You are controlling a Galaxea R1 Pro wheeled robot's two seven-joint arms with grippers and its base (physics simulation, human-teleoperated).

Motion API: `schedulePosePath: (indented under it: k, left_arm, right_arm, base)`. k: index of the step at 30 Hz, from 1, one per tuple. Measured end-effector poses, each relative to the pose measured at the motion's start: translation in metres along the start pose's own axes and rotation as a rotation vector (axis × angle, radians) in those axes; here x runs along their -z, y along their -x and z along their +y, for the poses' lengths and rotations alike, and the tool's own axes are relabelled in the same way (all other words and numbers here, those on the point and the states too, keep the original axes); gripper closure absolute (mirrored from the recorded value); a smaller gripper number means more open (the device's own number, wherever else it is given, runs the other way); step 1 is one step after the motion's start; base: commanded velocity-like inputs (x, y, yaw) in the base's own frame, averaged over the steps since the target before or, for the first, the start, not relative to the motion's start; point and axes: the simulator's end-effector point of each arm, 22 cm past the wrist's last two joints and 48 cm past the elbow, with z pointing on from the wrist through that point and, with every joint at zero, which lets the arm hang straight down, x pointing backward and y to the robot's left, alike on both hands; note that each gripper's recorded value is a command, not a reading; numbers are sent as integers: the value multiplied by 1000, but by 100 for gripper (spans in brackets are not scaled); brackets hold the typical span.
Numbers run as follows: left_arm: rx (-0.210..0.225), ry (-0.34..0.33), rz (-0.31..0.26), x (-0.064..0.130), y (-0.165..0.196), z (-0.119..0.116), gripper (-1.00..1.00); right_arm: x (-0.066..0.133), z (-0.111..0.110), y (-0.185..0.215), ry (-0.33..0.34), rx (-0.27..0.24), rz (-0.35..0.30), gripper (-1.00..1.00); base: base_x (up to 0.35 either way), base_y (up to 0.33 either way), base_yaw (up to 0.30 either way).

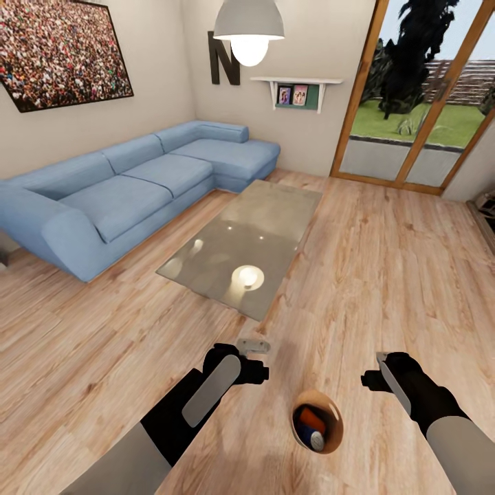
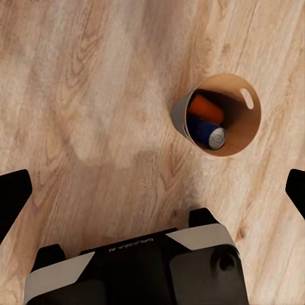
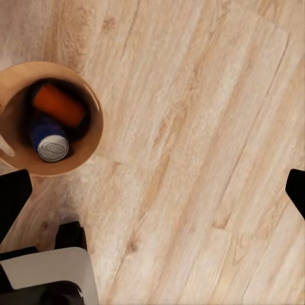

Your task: Put the three can of soda from the living room inside the tash can in the kitchen.

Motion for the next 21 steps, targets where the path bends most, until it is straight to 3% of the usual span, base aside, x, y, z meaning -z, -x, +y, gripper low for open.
schedulePosePath:
  k: [16,21]
  left_arm:
    - [3,1,-1,12,-3,-3,-100]
    - [14,9,-2,10,-5,1,-100]
  right_arm:
    - [11,-4,-5,-4,2,1,-100]
    - [12,0,-6,-10,33,2,-100]
  base:
    - [0,0,0]
    - [0,0,0]
